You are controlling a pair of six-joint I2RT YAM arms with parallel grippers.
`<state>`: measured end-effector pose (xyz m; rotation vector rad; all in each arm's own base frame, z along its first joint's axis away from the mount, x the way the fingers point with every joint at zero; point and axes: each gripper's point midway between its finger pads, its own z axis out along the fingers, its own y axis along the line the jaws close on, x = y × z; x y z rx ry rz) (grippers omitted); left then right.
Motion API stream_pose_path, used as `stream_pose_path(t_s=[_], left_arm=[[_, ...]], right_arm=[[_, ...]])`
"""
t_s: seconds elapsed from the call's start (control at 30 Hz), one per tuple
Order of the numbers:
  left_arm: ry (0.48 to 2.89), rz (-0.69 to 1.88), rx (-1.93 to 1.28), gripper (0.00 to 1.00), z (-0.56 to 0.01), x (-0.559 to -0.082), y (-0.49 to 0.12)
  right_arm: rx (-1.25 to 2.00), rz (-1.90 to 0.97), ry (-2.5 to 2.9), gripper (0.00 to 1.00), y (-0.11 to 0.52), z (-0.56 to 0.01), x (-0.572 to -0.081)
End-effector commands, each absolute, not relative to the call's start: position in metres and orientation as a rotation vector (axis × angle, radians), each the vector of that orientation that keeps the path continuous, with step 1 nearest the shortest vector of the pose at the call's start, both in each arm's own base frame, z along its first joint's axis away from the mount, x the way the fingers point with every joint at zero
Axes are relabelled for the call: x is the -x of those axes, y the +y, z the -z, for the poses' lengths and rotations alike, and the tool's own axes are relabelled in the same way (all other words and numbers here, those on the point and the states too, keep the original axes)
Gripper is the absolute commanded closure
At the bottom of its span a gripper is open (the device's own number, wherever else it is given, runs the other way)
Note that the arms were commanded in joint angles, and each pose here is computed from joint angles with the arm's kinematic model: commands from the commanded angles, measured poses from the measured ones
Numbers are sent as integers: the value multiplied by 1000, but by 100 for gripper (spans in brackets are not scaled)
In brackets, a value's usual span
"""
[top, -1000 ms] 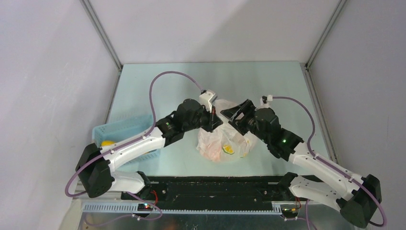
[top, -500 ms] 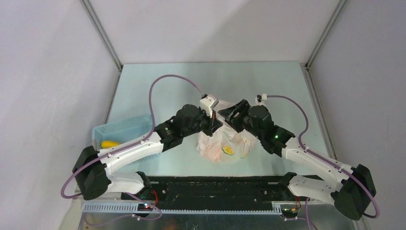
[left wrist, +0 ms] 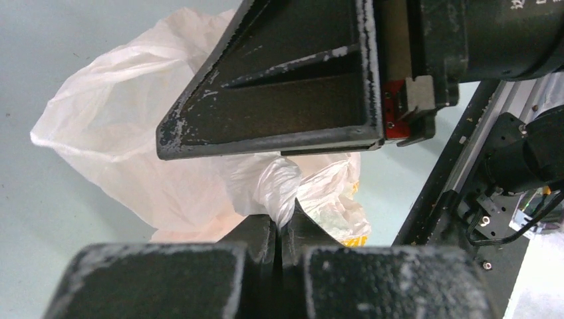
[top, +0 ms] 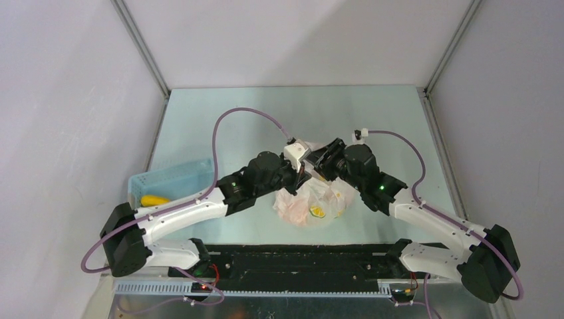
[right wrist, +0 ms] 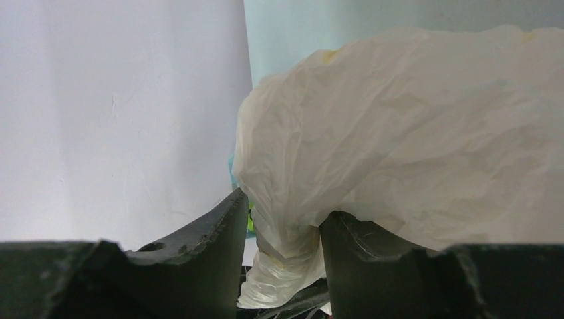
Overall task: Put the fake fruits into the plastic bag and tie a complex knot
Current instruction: Tie the plastic bag at the center of the board.
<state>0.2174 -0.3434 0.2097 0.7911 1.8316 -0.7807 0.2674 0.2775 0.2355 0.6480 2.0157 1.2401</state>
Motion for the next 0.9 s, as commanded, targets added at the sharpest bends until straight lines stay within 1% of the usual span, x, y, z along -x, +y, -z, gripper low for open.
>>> stream_pose_path(t_s=[0.0,0.1,0.2,0.23,0.33,0.37,0.4,0.43,0.47,0.5,0.53,0.57,0.6,0.63,0.67,0.77,0.87], left_arm=[[1750,779,-853,100,-221,-207,-350],[1744,768,-858,100,-221,-204,-352],[1745,763,-854,100,-221,-203,-353],[1744,762,-851,100,-221,-203,-353],[1747,761,-854,100,-222,-201,-353],[1756,760,-854,99,-221,-200,-353],[1769,756,-859,94,-221,-200,-352],[1787,748,-867,82,-219,-199,-351],[1816,731,-880,73,-216,-197,-347],[1848,714,-891,56,-211,-195,-342],[1849,710,-882,48,-214,-194,-338],[1872,699,-881,34,-209,-191,-332],[1859,704,-866,29,-215,-189,-325],[1879,694,-870,20,-209,-185,-318],[1860,710,-856,13,-218,-182,-312],[1886,760,-866,8,-223,-169,-295],[1867,878,-797,6,-251,-161,-283]], right_arm=[[-635,-1307,1908,56,280,-270,-278],[-631,-1301,1893,65,278,-273,-278],[-608,-1284,1869,78,275,-278,-279],[-596,-1271,1854,80,273,-280,-279],[-538,-1283,1802,94,272,-295,-279],[-494,-1282,1788,100,273,-299,-278],[-470,-1298,1758,100,274,-307,-278],[-417,-1313,1752,100,277,-311,-275],[-388,-1336,1720,100,277,-321,-275],[-304,-1375,1721,100,283,-325,-267],[-268,-1392,1702,100,282,-332,-267],[-186,-1400,1705,100,284,-334,-261],[-109,-1417,1710,100,288,-337,-253],[-30,-1386,1695,100,287,-339,-249],[75,-1364,1681,100,288,-342,-241],[276,-1316,1637,100,285,-344,-225],[494,-1300,1548,100,282,-352,-204]])
